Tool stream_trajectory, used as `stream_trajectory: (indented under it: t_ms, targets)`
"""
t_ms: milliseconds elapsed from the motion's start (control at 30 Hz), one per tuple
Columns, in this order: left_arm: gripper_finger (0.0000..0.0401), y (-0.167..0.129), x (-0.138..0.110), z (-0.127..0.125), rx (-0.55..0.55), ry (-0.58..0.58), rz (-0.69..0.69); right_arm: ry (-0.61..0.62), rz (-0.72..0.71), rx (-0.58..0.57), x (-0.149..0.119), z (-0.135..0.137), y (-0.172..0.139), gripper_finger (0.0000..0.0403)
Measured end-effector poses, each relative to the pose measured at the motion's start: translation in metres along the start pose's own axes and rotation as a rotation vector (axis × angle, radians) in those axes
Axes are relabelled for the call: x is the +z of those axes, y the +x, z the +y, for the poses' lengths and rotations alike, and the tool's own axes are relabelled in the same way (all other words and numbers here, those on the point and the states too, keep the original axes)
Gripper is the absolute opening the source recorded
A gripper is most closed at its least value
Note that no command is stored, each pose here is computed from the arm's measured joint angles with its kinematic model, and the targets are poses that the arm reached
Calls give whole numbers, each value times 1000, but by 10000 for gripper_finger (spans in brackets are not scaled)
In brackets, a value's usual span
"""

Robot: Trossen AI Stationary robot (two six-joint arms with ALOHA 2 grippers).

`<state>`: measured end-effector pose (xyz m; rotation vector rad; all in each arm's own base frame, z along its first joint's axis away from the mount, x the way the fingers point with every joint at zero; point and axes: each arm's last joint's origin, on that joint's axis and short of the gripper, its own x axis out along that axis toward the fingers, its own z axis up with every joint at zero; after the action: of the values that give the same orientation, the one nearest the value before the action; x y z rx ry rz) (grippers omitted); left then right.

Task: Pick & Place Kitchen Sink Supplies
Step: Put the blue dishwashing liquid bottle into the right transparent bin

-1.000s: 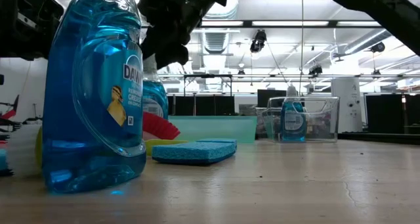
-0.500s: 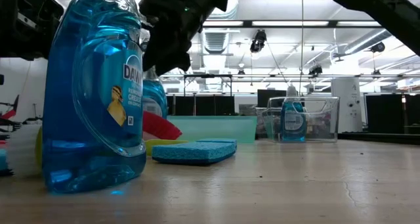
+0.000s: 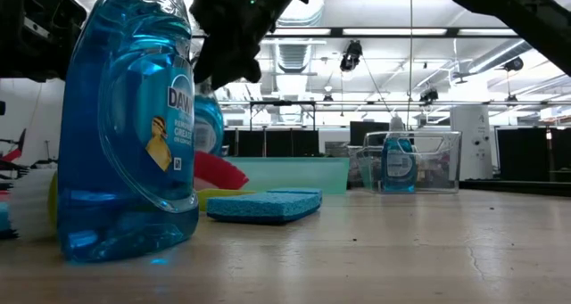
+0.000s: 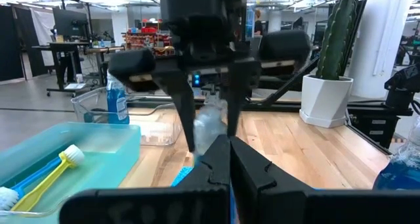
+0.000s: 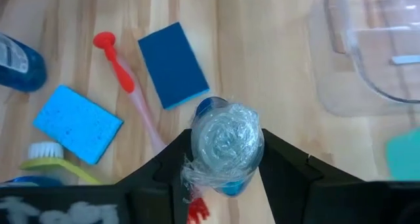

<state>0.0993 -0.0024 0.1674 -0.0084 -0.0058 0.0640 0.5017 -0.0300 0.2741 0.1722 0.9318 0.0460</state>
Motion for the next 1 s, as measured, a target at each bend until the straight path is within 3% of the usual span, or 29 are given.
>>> stream_trajectory:
  t_ms: [333, 667, 800, 1000]
  targets:
    - [3, 0, 0, 0, 0, 0, 0, 5, 7, -23, 6, -4, -39, 142]
    - [3, 0, 0, 0, 0, 0, 0, 17, -29, -190, 7, -15, -105, 142]
    - [3, 0, 0, 0, 0, 0, 0, 105, -33, -324, 3, -27, -133, 144]
    - [3, 0, 0, 0, 0, 0, 0, 332, -42, -480, -8, -43, -167, 144]
